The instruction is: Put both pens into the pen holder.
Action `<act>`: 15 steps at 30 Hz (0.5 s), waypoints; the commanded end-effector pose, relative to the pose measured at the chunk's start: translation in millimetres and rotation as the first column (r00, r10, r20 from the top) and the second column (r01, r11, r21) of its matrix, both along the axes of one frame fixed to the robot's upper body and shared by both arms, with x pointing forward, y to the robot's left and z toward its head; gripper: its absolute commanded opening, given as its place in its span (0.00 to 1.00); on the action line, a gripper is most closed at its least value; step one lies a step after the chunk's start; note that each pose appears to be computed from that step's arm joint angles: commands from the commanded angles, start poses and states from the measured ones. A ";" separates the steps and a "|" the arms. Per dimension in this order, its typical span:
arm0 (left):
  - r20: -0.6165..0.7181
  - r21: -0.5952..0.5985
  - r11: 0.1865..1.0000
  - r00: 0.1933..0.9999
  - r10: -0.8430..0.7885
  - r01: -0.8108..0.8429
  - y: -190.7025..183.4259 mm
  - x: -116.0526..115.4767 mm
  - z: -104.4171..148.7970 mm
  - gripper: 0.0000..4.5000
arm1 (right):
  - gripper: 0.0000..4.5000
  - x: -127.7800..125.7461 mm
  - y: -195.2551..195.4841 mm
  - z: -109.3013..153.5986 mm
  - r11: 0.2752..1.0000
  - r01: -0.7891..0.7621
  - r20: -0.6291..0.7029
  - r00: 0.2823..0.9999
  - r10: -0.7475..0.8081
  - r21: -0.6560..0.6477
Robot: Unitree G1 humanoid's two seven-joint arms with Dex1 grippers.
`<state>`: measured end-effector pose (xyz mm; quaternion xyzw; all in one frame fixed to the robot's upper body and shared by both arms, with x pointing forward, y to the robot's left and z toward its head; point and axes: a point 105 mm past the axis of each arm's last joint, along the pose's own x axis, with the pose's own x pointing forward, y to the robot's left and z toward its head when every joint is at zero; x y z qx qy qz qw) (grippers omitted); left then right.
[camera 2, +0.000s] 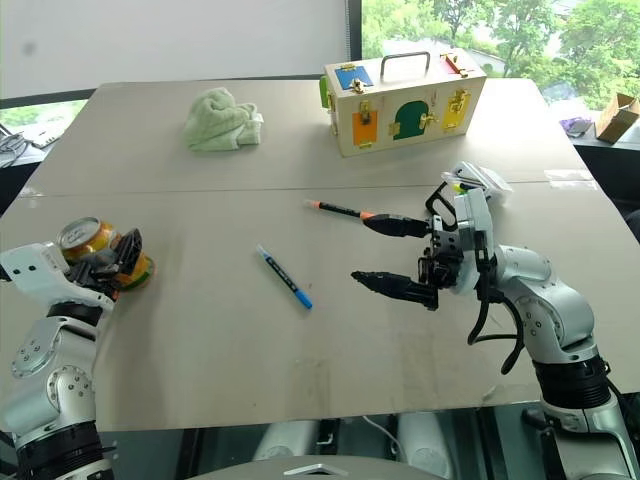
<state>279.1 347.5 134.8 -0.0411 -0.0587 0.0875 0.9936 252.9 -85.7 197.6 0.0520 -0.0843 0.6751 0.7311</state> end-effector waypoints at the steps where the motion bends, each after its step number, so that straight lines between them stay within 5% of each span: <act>1: 0.013 0.063 0.997 0.999 0.043 -0.043 8.6 -1.9 7.7 0.99 | 1.00 -5.6 -0.3 7.2 1.000 0.005 0.042 0.999 -0.005 0.012; 9: 0.086 0.089 0.996 0.996 -0.019 0.012 -3.6 -5.4 28.7 0.99 | 1.00 -4.8 -3.2 6.3 1.000 0.020 0.039 0.999 -0.020 0.013; 15: 0.231 0.114 0.981 0.956 -0.182 0.159 -28.0 -6.2 87.3 0.99 | 1.00 -3.2 -2.6 5.6 1.000 0.013 0.032 0.999 -0.014 0.024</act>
